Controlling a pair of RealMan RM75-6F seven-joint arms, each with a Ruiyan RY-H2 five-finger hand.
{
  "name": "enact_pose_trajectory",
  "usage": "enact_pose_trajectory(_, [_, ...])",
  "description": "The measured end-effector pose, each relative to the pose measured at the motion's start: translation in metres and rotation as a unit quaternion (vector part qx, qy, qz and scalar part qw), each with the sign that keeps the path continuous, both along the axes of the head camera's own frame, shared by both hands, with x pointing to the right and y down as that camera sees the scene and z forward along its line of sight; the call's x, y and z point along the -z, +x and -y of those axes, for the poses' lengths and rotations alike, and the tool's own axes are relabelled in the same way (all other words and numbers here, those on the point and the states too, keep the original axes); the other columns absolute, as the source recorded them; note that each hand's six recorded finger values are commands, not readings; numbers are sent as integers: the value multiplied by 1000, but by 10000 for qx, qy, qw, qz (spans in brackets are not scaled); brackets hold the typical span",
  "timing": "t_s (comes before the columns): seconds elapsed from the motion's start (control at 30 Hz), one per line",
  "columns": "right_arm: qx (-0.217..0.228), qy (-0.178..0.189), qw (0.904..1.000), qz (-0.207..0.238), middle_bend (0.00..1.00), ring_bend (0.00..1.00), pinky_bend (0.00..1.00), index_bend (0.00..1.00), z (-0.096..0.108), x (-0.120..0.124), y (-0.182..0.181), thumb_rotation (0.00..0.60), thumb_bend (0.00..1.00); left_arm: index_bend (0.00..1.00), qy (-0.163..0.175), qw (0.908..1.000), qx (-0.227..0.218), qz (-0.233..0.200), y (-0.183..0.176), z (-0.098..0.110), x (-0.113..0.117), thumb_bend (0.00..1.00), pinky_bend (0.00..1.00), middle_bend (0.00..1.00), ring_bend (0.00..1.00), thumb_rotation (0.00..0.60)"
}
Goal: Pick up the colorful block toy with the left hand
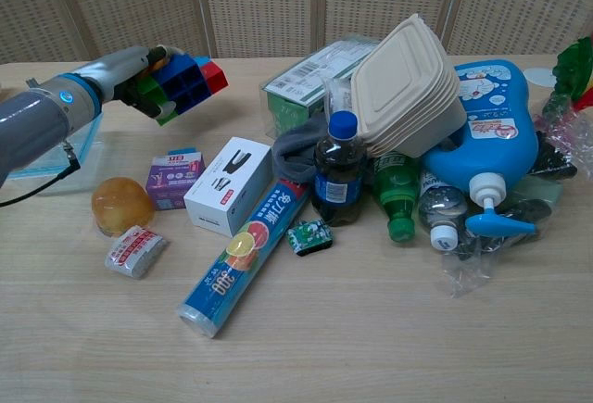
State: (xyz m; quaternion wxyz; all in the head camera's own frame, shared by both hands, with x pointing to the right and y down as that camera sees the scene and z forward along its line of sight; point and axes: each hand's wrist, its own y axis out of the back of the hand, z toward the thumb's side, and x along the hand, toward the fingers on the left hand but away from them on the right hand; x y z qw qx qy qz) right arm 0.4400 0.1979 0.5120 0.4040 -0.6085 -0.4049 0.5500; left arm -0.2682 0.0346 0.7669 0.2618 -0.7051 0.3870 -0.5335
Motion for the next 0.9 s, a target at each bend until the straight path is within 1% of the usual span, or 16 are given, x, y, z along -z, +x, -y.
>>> enact_pose_trajectory(0.13, [35, -23, 10000, 46, 38, 0, 0, 0, 0, -3, -4, 265, 166, 187, 82, 9996, -131, -233, 6, 9, 25, 814, 310, 0, 0, 600])
enact_pose_trajectory(0.23, [52, -17, 10000, 69, 38, 0, 0, 0, 1, -4, -5, 266, 166, 187, 170, 9987, -243, -413, 12, 18, 51, 813, 309, 0, 0, 600])
enact_pose_trajectory(0.37, [45, -3, 10000, 87, 38, 0, 0, 0, 0, -4, -5, 265, 164, 187, 407, 9969, -382, -560, 16, 36, 97, 813, 308, 0, 0, 600])
enact_pose_trajectory(0.57, [20, 2, 9999, 103, 39, 0, 0, 0, -2, -3, -5, 265, 164, 187, 803, 9935, -446, -666, 18, 65, 161, 812, 304, 0, 0, 600])
enact_pose_trajectory(0.67, [5, 11, 9999, 120, 39, 0, 0, 0, -3, -3, -4, 267, 164, 187, 939, 9921, -428, -716, 20, 75, 184, 811, 303, 0, 0, 600])
enact_pose_trajectory(0.77, [-2, 20, 9999, 136, 38, 0, 0, 0, -4, -2, -4, 267, 165, 187, 1022, 9908, -395, -796, 22, 82, 202, 811, 302, 0, 0, 600])
enact_pose_trajectory(0.9, [-15, 29, 9999, 146, 39, 0, 0, 0, -6, -1, -3, 267, 165, 187, 1113, 9896, -392, -828, 23, 87, 220, 810, 300, 0, 0, 600])
